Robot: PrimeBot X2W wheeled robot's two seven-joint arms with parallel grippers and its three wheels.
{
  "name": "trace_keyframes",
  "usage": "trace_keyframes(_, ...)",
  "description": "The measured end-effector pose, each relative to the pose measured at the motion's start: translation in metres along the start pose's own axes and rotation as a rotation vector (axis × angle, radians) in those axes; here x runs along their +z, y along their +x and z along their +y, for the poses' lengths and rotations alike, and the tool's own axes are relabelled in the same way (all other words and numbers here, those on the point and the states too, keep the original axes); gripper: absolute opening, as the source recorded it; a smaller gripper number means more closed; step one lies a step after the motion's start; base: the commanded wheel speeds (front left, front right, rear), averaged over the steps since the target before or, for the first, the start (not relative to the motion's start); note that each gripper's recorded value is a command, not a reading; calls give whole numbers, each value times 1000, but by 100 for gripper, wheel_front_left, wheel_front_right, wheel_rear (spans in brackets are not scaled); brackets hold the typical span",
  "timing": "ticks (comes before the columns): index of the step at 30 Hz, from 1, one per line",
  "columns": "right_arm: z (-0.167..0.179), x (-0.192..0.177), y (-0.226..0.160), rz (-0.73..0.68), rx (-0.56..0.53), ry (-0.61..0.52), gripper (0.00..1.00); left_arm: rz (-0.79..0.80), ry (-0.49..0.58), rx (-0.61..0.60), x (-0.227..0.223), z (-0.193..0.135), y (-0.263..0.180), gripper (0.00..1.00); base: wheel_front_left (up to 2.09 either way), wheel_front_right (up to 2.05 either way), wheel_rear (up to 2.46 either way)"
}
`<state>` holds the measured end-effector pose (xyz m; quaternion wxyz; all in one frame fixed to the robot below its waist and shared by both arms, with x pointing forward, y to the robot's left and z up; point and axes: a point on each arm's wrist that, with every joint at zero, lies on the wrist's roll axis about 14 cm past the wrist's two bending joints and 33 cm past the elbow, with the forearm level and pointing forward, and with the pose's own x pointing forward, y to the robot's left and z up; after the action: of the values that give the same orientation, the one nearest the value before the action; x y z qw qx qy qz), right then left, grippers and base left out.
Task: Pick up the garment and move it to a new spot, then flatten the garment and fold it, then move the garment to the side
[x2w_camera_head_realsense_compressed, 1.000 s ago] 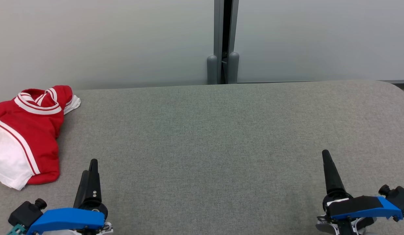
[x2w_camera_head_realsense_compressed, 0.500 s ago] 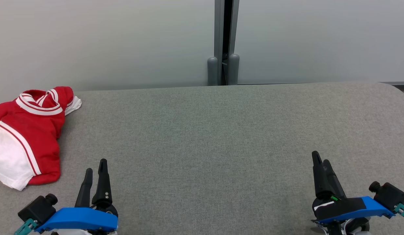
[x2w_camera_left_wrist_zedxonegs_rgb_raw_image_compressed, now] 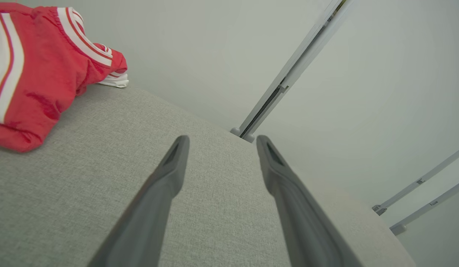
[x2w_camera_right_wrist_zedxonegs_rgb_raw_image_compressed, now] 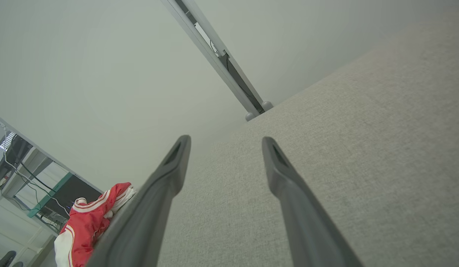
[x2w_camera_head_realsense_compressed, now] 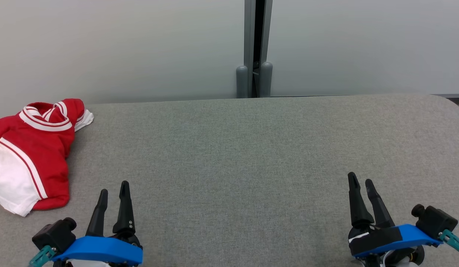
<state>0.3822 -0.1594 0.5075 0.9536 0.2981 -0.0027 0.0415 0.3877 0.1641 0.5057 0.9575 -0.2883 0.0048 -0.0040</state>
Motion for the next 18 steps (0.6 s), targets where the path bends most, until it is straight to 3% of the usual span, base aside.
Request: trace_keyframes(18, 9, -3, 0, -7, 42, -187, 100, -22, 187, -27, 0, -6, 1, 100, 0, 0, 0)
